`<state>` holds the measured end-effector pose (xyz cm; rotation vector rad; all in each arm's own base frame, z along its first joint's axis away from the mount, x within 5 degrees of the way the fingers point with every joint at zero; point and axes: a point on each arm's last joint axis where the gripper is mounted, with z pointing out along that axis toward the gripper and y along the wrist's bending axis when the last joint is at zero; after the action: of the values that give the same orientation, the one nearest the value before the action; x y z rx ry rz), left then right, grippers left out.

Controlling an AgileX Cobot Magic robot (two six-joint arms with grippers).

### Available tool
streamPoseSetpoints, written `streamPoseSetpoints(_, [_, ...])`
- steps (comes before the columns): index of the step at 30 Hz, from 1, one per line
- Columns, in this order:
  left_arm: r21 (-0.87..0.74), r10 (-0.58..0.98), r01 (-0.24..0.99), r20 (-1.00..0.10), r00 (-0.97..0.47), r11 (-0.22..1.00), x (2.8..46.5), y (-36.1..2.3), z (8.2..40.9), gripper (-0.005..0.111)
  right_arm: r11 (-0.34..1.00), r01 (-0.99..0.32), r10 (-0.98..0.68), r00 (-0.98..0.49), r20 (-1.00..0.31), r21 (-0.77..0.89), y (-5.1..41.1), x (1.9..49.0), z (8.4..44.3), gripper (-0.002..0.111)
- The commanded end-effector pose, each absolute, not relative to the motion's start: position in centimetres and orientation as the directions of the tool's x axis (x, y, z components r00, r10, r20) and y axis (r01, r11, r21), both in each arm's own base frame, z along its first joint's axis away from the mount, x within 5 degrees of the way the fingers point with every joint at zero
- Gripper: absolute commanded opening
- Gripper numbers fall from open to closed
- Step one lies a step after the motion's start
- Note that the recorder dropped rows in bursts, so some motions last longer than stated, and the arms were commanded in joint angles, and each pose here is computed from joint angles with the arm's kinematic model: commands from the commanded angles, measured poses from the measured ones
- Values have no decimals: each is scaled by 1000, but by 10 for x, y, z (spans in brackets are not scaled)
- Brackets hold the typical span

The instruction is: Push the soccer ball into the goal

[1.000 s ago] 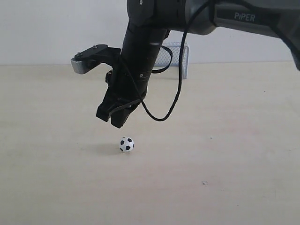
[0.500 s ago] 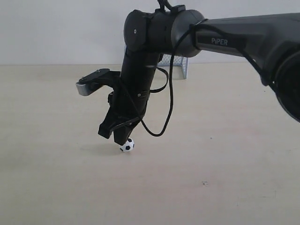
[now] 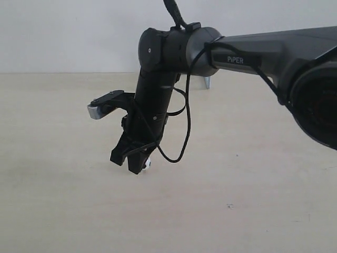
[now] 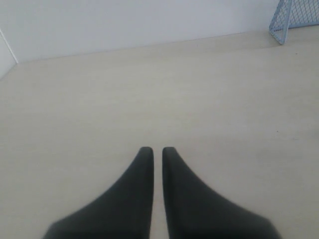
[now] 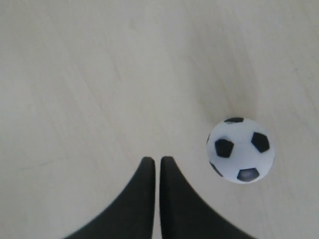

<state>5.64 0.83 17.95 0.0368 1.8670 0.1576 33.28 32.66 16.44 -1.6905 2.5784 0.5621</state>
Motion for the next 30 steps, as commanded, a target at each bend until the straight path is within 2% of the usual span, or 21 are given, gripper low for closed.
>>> streamPoseSetpoints(1, [119,100,-49,-950,-295,992,57,8,181,6,360,-887,-878,-427,-215,290,330,334,162,0])
streamPoseSetpoints(18, [119,100,-49,-950,-295,992,57,8,181,6,366,-890,-870,-431,-238,273,331,337,161,0])
streamPoseSetpoints(30, [119,100,-49,-950,-295,992,57,8,181,6,316,-910,-900,-378,-219,269,329,335,161,0])
